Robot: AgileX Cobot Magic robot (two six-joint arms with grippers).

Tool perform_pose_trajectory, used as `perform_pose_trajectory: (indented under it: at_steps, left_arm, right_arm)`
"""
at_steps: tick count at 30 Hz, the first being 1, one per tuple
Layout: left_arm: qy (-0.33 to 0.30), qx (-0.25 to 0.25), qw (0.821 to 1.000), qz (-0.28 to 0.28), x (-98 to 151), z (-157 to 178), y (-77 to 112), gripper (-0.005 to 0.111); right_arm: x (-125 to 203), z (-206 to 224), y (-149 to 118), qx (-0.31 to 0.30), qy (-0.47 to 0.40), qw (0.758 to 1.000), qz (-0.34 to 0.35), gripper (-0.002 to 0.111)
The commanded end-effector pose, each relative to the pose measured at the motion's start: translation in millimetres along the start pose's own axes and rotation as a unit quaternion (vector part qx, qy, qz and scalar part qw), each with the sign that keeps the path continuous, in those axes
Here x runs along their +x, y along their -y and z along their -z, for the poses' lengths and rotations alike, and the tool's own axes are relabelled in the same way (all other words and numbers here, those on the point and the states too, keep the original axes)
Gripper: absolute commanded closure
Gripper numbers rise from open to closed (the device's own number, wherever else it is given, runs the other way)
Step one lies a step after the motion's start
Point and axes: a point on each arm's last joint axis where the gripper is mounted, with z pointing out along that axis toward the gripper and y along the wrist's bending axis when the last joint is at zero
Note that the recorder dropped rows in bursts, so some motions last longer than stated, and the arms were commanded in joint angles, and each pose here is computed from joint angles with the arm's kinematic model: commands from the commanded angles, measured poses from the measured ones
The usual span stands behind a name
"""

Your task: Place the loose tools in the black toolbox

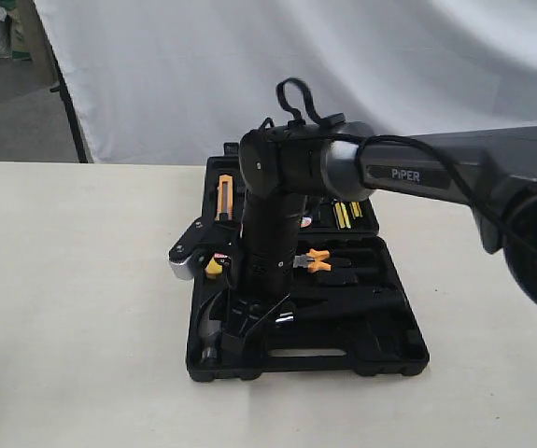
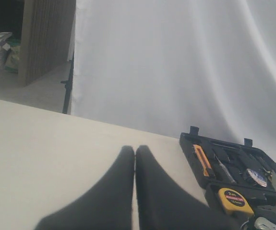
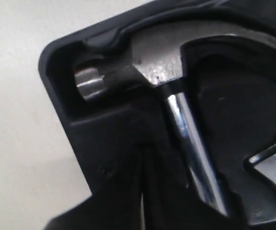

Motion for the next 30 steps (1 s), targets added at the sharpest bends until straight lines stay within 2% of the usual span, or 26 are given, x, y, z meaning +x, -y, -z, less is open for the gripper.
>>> perform_pose_trajectory:
  at_steps: [1, 8, 13, 17, 20, 27, 30]
  left_arm:
    - [0.01, -0.01, 1.0, 0.0, -2, 0, -0.9, 0.106]
    - [0.01, -0.01, 1.0, 0.0, -2, 0, -0.9, 0.106]
    - [0.01, -0.01, 1.0, 0.0, -2, 0, -0.9, 0.106]
    - [0.01, -0.01, 1.0, 0.0, -2, 0, -0.9, 0.106]
    - [0.01, -0.01, 1.0, 0.0, -2, 0, -0.9, 0.106]
    - [0.01, -0.01, 1.0, 0.0, -2, 0, -0.9, 0.106]
    - [0.01, -0.01, 1.0, 0.0, -2, 0, -0.9, 0.106]
  right_arm:
    - [19, -36, 3, 0.004, -0.059, 0.998, 0.0, 0.109]
    - [13, -1, 0, 0.029, -0.029, 0.999, 0.004, 0.109]
    - [8, 46, 1, 0.084, 0.041, 0.996, 0.008, 0.109]
    - [10, 61, 10, 0.114, 0.08, 0.99, -0.001, 0.109]
    - [12, 47, 14, 0.098, 0.064, 0.993, -0.008, 0.109]
    - [24, -20, 17, 0.047, -0.017, 0.999, -0.011, 0.109]
    - [27, -31, 16, 0.036, -0.031, 0.999, -0.013, 0.109]
